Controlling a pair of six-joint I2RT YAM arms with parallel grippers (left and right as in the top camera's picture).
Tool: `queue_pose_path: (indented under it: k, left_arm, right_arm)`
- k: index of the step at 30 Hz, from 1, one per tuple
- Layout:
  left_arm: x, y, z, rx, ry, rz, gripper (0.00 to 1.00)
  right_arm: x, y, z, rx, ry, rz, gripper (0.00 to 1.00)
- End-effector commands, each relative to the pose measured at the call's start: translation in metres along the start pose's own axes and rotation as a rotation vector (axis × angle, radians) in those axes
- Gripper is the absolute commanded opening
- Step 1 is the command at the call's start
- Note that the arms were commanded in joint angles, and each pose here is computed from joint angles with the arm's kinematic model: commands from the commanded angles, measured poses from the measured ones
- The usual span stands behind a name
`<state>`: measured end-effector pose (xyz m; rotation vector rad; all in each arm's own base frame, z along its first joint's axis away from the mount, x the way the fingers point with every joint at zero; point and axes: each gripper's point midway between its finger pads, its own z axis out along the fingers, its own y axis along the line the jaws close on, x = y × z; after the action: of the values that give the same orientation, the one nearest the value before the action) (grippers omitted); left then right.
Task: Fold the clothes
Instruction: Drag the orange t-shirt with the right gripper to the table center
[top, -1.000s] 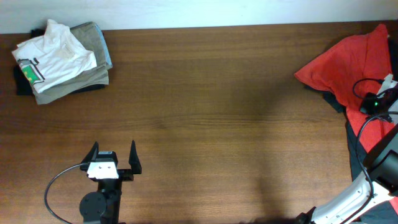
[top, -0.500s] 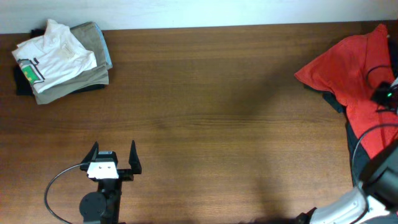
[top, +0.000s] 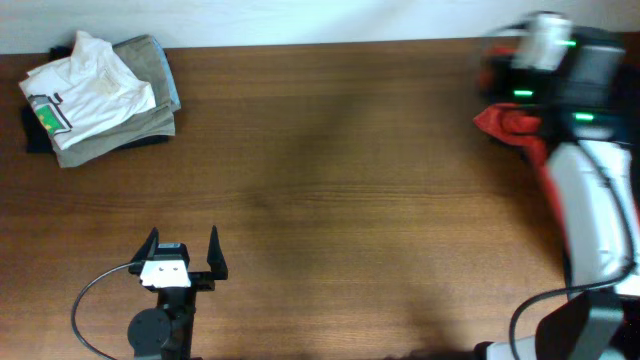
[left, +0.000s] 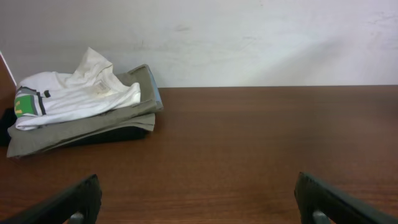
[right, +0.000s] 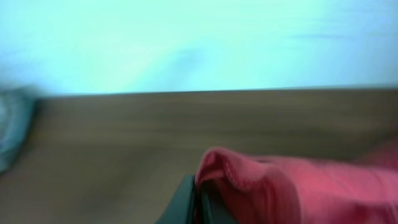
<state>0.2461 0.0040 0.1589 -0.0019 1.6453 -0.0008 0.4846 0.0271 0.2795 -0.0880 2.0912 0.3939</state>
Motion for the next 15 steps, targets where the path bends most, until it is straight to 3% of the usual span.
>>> queue_pose_path:
  k: [1, 8, 11, 15]
  left_arm:
    - [0.001, 0.000, 0.000, 0.000, 0.000, -0.009, 0.99]
    - [0.001, 0.000, 0.000, 0.000, 0.000, -0.009, 0.99]
    - [0.001, 0.000, 0.000, 0.000, 0.000, -0.010, 0.99]
    - [0.001, 0.000, 0.000, 0.000, 0.000, -0.009, 0.99]
  right_arm:
    - [0.012, 0.123, 0.022, -0.258, 0.031, -0.090, 0.04]
    - [0.085, 0.293, 0.025, -0.558, 0.170, -0.181, 0.04]
    - [0.107, 0.341, 0.010, -0.650, 0.195, -0.232, 0.04]
    - [0.121, 0.380, -0.010, -0.732, 0.234, -0.172, 0.04]
